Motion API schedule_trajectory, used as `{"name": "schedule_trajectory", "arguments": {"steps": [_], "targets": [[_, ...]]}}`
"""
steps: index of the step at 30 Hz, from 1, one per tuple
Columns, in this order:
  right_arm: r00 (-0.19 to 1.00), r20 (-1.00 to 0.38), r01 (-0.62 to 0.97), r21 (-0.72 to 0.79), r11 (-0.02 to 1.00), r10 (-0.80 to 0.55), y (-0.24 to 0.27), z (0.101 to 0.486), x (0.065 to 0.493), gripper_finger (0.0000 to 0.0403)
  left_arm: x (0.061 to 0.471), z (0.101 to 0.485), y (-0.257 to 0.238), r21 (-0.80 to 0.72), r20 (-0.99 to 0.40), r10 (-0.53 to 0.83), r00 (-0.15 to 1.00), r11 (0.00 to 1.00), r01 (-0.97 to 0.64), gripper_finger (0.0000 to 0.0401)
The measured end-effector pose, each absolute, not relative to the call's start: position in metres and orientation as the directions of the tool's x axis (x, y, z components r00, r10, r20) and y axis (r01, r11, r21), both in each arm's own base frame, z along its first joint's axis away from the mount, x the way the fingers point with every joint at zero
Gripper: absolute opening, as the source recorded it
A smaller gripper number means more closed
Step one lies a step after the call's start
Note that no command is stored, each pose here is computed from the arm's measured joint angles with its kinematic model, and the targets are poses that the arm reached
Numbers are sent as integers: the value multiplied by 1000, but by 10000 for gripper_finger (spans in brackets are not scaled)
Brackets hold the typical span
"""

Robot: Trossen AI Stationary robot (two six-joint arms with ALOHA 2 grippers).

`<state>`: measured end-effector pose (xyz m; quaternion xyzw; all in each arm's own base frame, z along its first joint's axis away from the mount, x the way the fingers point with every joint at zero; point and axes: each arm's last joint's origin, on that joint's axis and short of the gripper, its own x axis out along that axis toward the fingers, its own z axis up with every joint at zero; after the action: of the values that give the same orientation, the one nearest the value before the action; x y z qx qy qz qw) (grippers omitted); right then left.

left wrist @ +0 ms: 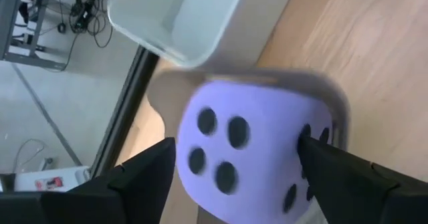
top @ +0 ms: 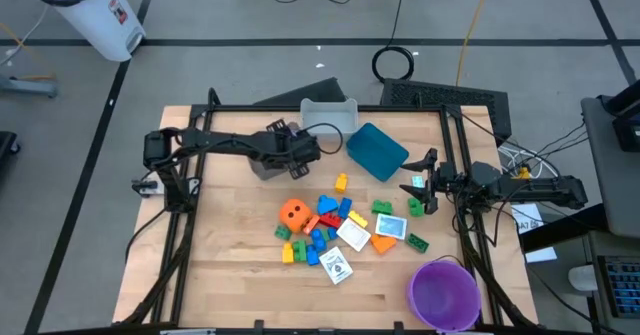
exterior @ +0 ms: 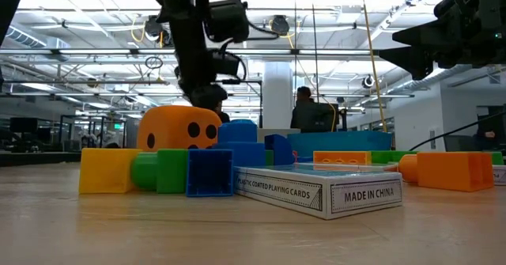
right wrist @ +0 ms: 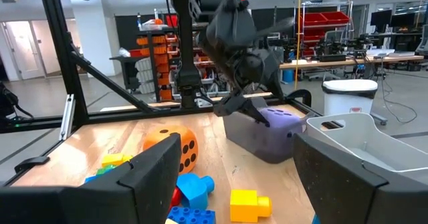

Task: Pick & Place Toys
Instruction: Put the purple dice into the black bin, then put the orange dice into the transparent black bin

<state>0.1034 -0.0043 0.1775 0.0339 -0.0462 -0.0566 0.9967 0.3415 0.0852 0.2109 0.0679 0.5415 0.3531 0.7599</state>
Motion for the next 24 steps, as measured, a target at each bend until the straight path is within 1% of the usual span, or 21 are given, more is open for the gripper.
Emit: {"name": "schedule_trajectory", "arguments": {"steps": [4,11,16,19,24], "targets": [[989,89,110,72,991,-116,-4,178,103,279,345,227,86,483,-776,608,166,744,-462,314],[989,89,110,72,991,-116,-4,178,103,279,350,248,86,481,-769,611,186,745,-462,326],[989,89,110,73,991,-116,-4,178,103,279,353,265,79,454,-787,580,210,775,-439,316],[989,89,110,73,991,-116,-4,178,103,279,352,279,70,426,-793,556,248,798,-426,308],[989,89,110,73,991,-116,-4,178,103,279,337,303,47,312,-827,455,331,861,-402,299]]}}
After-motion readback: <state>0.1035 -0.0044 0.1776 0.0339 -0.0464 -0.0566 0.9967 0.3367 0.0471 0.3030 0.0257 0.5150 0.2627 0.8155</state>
